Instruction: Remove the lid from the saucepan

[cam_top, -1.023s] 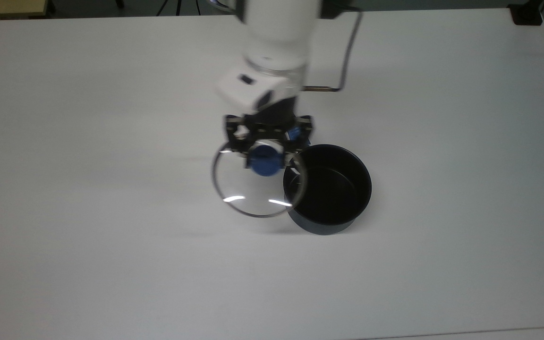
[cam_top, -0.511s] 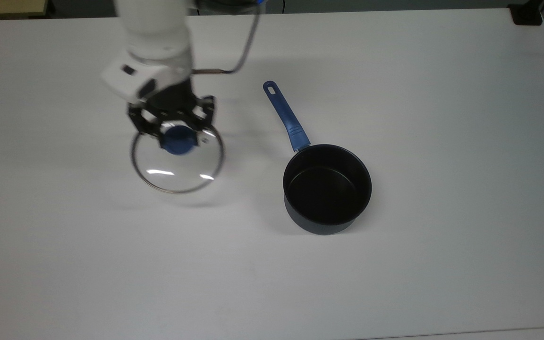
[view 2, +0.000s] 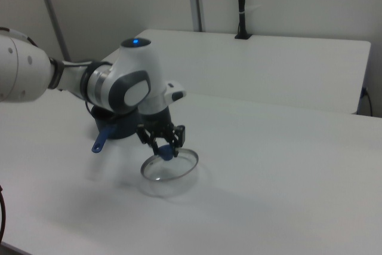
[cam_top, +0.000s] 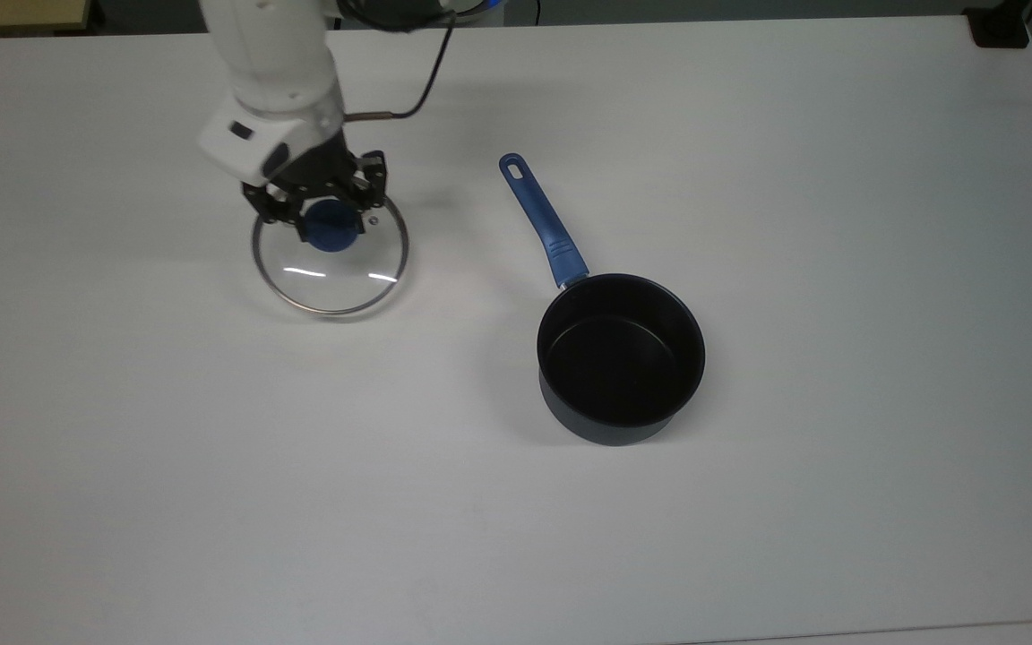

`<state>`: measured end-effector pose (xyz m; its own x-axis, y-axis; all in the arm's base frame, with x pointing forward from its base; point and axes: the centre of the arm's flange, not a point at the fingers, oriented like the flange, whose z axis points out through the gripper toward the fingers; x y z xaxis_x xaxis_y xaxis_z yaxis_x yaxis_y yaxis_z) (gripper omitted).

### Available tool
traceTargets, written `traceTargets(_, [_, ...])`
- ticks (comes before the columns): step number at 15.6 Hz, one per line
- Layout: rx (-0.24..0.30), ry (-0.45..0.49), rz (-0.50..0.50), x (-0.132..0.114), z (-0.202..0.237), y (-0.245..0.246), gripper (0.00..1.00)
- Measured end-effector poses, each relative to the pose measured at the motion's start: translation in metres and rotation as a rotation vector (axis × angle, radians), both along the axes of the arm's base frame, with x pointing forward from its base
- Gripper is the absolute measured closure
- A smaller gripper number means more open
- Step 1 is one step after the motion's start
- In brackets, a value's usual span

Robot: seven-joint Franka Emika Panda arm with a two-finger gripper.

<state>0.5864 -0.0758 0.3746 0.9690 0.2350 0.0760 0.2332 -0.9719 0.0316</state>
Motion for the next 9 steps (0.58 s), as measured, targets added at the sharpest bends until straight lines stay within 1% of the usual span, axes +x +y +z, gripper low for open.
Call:
traceTargets(2, [0.002,-0.002,0.014,-0.006,-0.015,0.009,0.39])
traceTargets(4, [0.001,-0.021,0.019,-0.007,-0.020,0.012,0.39])
traceTargets(7, [0.000,-0.056,-0.008,-0.007,-0.023,0.012,0.39])
traceTargets(8, [0.001,-0.057,-0.018,-0.007,-0.024,0.012,0.32])
traceTargets(9, [0.003,-0.059,-0.030,-0.007,-0.023,0.013,0.22])
